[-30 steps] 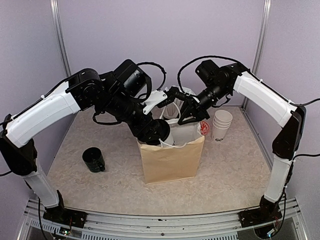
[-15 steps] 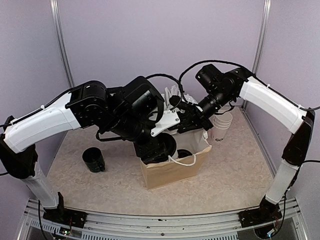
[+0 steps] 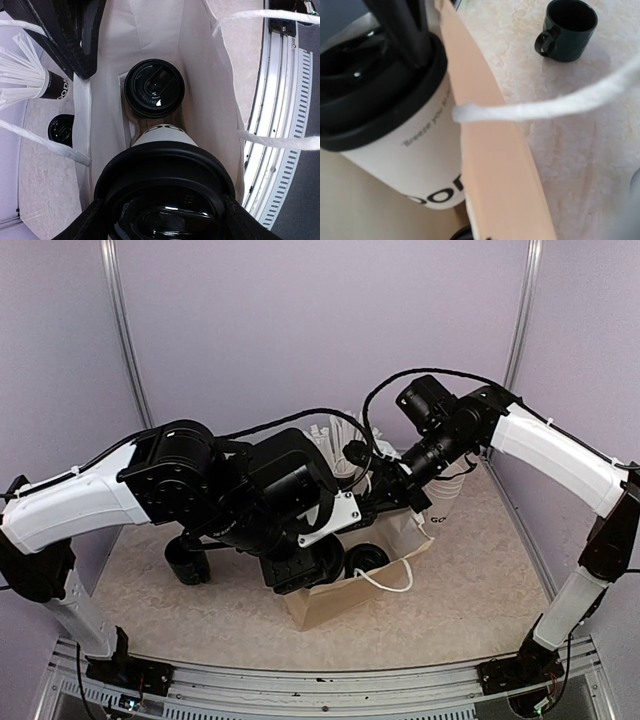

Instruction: Pack the takeout coffee

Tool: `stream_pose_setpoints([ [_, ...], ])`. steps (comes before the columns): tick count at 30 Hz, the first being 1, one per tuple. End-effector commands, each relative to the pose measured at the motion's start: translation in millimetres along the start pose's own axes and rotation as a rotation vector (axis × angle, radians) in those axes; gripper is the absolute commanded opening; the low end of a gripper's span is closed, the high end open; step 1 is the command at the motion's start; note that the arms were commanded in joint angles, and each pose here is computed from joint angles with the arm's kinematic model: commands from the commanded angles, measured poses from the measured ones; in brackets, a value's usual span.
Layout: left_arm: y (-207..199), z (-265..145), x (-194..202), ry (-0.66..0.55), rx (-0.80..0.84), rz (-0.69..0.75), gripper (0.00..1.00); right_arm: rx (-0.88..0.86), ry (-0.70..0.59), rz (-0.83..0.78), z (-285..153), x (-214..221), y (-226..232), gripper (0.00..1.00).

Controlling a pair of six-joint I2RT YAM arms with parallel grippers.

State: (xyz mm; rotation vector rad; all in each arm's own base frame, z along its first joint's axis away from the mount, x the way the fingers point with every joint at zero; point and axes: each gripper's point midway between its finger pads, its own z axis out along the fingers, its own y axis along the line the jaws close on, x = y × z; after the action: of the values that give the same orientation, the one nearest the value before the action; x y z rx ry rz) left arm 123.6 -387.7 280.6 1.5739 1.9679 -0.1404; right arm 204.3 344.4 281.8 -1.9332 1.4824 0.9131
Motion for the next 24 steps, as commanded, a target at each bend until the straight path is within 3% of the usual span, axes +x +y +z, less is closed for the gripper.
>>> stream_pose_setpoints([
  [1, 0.2, 5.4, 9.4, 0.065, -0.060, -0.010, 0.62, 0.014, -0.024, 0.015, -3.9, -10.8, 7.5, 0.00],
  [24, -21.3, 31.8, 28.7, 0.187, -0.140, 0.064, 0.61, -0.064, -0.095, 0.030, -7.5, -32.5, 53.6, 0.03],
])
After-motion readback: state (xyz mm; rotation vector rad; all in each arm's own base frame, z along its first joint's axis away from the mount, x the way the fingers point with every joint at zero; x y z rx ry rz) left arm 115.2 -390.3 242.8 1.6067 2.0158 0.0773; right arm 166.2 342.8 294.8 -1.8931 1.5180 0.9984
